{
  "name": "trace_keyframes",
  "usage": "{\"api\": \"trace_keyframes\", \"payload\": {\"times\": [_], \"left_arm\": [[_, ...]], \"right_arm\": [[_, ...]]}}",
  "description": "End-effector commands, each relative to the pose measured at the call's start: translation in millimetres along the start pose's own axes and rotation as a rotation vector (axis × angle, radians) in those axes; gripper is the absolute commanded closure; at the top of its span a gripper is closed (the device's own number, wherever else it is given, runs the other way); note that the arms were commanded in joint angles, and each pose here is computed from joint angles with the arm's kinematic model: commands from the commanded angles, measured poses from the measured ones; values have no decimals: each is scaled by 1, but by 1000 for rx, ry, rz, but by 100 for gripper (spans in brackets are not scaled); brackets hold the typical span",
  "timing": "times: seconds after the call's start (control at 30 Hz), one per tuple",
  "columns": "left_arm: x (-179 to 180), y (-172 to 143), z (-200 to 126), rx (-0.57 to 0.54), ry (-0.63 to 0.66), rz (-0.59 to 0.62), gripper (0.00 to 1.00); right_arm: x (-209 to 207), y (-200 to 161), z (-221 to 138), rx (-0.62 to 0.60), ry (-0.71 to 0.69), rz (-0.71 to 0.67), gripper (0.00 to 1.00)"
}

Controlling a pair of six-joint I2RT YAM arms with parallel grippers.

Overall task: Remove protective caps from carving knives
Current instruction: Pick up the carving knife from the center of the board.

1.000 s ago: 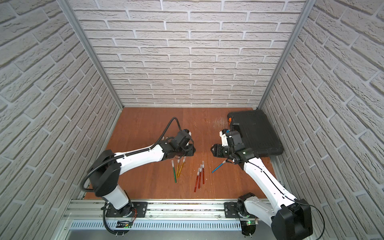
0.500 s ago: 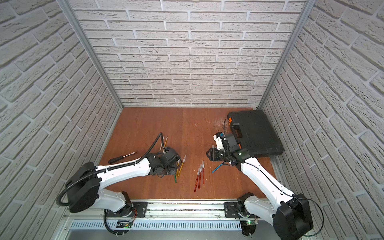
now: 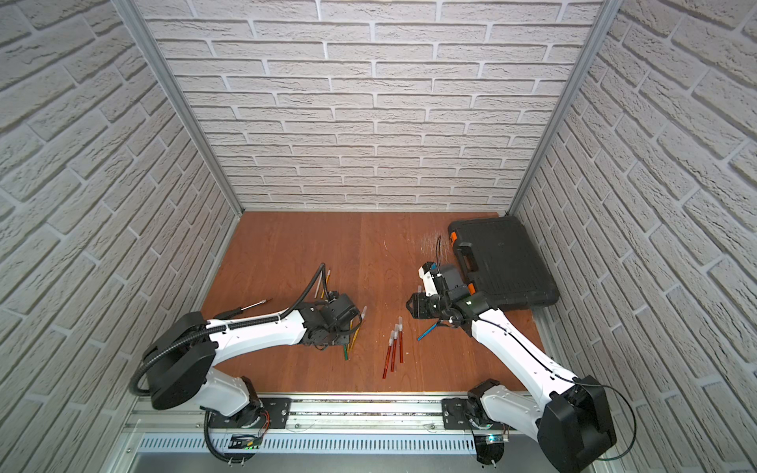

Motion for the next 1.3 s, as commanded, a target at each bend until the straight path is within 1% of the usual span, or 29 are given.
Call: {"api": "trace_keyframes", "payload": {"times": [0.0, 0.43, 0.6, 0.73, 0.8, 0.9, 1.0, 1.17, 1.27], "left_arm": [[0, 0, 8, 8, -12, -10, 73], [7, -12, 21, 64, 31, -1, 78], [16, -20, 25, 110, 82, 26, 82], [23, -29, 30, 159, 127, 48, 87], [24, -30, 31, 157, 131, 50, 91], [23, -25, 28, 123, 117, 46, 93], [14, -12, 15, 42, 66, 64, 95], [-23, 19, -22, -151, -189, 120, 95], [-37, 30, -41, -216, -300, 156, 94]], "right_arm": [[4, 5, 0, -14, 2, -18, 47], [5, 4, 3, -13, -1, -20, 48], [3, 2, 5, -10, -9, -19, 48], [4, 3, 4, -13, 0, -18, 48], [7, 2, 5, -10, 13, -13, 48], [14, 1, 5, -5, 58, 6, 48], [22, 1, 5, -7, 101, 35, 48], [45, 2, 11, -8, 208, 95, 50], [60, 5, 16, -5, 279, 138, 53]]}}
Point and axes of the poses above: each gripper's point midway between its finger pads, its own z axis out along the fingers, its own x axis along the line the jaws close on, y = z × x, the point moved 2 cm from there along -z, back along the fingers, and after that the axes turned 8 degrees about z, right-handed, at the moved point
